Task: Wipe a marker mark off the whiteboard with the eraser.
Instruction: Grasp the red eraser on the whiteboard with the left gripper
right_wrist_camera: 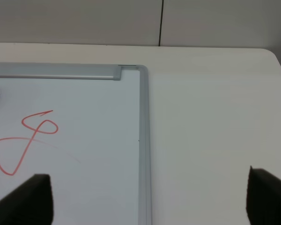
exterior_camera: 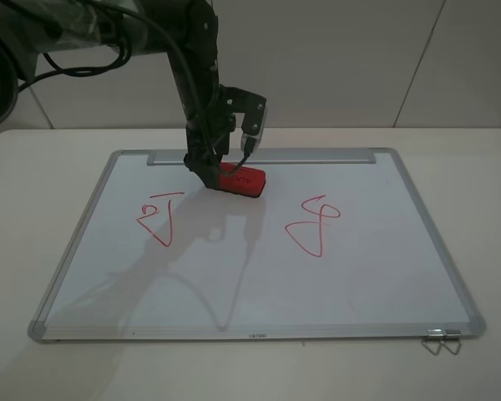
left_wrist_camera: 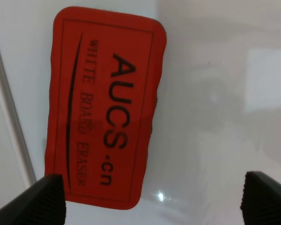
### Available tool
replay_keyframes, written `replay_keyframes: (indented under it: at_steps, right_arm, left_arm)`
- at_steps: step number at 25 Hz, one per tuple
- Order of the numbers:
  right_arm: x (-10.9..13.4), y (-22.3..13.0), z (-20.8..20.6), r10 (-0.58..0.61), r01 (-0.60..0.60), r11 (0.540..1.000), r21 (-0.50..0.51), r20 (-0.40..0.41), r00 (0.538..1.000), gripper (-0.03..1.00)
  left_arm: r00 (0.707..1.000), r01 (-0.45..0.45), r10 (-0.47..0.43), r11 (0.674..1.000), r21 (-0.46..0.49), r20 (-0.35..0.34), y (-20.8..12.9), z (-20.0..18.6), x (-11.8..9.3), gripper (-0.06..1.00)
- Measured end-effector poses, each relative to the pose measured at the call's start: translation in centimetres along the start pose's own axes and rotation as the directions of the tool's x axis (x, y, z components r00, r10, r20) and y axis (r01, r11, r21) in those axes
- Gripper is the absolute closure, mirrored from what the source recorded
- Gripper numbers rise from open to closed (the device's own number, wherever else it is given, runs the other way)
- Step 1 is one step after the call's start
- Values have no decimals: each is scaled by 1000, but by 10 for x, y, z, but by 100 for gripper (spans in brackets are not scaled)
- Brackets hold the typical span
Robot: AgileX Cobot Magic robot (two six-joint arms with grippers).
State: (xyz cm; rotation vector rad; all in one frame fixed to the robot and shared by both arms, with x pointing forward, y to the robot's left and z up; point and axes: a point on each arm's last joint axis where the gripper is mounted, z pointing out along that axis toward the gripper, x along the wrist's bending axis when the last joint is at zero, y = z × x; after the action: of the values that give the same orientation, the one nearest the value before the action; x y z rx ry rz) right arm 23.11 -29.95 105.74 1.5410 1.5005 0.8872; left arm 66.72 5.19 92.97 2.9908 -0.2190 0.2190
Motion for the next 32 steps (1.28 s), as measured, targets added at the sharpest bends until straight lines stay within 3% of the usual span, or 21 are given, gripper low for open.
replay_keyframes:
  at_steps: [21,32]
  right_arm:
    - [0,0,0,0,0,1000,0,0,1000,26]
    - [0,0,0,0,0,1000,0,0,1000,26]
  left_arm:
    - [993,-65,63,998,-21,-100,13,18,6,19]
    - [992,-77,75,997,-18,-101,12,25,6,19]
